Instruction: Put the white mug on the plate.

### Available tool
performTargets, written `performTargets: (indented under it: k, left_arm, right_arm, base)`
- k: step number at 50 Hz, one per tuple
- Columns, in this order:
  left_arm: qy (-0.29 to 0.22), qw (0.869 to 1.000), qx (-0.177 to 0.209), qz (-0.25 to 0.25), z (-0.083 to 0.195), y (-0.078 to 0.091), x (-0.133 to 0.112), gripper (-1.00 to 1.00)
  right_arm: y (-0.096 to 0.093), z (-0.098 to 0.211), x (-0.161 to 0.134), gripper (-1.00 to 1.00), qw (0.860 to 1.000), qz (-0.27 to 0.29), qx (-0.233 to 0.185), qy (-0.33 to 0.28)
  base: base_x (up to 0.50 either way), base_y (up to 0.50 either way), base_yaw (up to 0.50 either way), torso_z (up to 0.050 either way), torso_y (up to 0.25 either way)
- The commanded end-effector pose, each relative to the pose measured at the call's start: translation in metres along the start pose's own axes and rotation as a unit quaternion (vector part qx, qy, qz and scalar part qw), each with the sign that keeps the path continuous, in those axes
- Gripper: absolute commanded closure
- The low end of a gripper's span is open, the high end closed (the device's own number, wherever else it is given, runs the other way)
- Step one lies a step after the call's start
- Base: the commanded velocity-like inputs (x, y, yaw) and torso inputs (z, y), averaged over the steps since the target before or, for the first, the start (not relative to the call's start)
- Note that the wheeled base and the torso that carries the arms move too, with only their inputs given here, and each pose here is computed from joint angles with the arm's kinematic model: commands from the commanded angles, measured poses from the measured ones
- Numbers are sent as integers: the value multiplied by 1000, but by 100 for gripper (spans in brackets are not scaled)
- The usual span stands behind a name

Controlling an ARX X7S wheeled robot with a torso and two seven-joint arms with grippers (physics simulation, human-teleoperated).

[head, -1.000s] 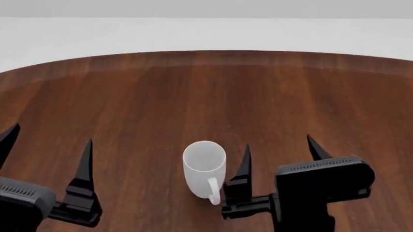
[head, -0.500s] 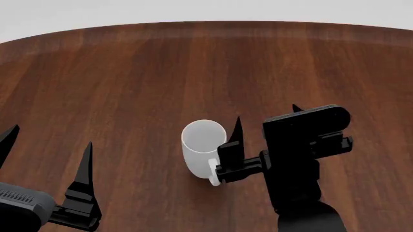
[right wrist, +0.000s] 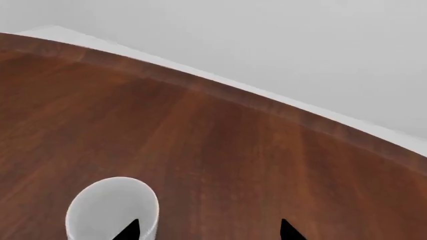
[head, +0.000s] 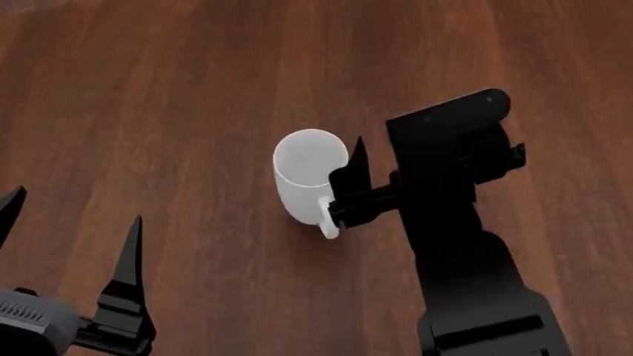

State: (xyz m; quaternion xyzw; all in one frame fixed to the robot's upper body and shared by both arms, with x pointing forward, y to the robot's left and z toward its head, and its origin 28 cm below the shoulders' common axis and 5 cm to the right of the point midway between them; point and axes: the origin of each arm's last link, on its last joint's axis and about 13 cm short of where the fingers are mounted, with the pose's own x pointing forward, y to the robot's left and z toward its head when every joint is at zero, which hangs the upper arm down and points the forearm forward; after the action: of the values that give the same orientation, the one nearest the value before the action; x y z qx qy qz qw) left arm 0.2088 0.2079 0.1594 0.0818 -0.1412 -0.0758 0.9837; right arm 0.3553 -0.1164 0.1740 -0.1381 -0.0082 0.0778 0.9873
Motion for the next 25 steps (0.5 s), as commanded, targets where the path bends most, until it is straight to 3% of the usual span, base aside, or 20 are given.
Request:
performTargets:
  k: [1,19,25]
  left_arm:
    - [-10,1000,4,-4,6,-2,-4,-100]
    - [-19,1000,13,-8,10,-4,-9,-100]
    - [-19,1000,9,-12,10,-5,-9,-100]
  right_arm:
    - [0,2,4,-100,1000,5,-3,1]
    - [12,-6,3,-100,1000,21,-1,10]
    - [20,-4,-6,-100,999,41,-10,-1]
  base:
    - [0,0,0,33,-184]
    - [-1,0,0,34,-183]
    - [0,0,0,5,-7]
